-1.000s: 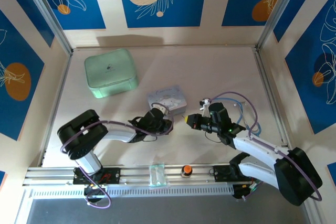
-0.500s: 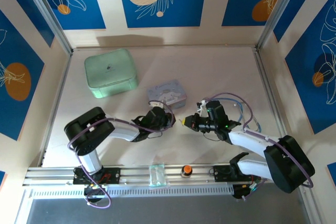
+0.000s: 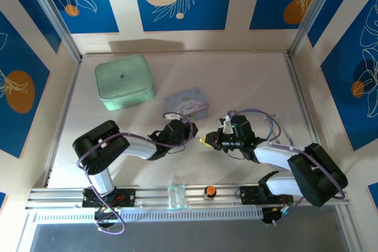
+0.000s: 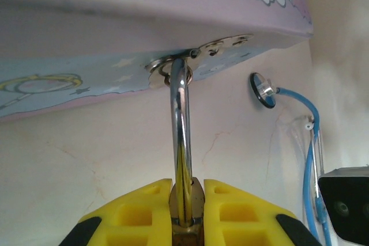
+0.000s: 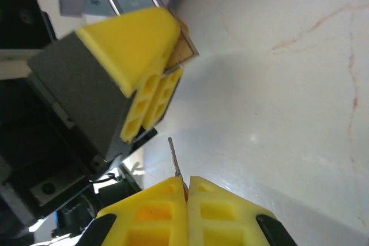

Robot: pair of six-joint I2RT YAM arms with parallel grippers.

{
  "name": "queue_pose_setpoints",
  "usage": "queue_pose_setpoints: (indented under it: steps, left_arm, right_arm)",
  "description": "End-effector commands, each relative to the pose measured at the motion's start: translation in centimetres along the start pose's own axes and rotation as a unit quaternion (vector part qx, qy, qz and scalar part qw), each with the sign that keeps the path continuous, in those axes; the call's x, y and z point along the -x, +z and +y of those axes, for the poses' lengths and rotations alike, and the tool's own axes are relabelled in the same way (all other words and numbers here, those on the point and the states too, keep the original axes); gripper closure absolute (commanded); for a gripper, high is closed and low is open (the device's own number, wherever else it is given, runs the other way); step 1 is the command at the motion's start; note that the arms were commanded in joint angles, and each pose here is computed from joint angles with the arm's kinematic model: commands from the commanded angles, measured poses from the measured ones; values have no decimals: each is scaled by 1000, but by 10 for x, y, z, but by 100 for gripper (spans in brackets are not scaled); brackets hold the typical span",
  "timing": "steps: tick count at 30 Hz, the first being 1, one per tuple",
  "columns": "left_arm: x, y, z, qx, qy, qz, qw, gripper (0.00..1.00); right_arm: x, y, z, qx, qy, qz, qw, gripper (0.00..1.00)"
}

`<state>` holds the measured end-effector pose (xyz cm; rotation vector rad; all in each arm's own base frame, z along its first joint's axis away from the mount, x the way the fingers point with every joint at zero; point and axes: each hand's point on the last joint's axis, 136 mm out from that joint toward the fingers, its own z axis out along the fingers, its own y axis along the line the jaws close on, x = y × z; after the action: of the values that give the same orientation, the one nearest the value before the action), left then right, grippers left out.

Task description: Unlock the padlock with the key

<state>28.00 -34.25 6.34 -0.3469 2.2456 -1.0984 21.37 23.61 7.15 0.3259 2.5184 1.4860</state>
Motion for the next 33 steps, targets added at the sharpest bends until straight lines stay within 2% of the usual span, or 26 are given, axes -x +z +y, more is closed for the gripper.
queue_pose_setpoints:
  steps: [1, 10, 16, 33]
  left_arm:
    - [14, -2, -17, -42, -35, -34, 998, 100]
    - [23, -13, -17, -42, -50, -58, 996, 100]
    - [22, -12, -23, -62, -77, -54, 994, 100]
    - [32, -20, -35, -74, -90, -68, 991, 100]
  right_arm:
    - [-1, 0, 9, 34, 19, 15, 999, 100]
    - [6, 7, 12, 31, 33, 21, 999, 100]
    - [12, 13, 19, 48, 44, 20, 998, 100]
    - [24, 22, 19, 61, 61, 18, 996, 100]
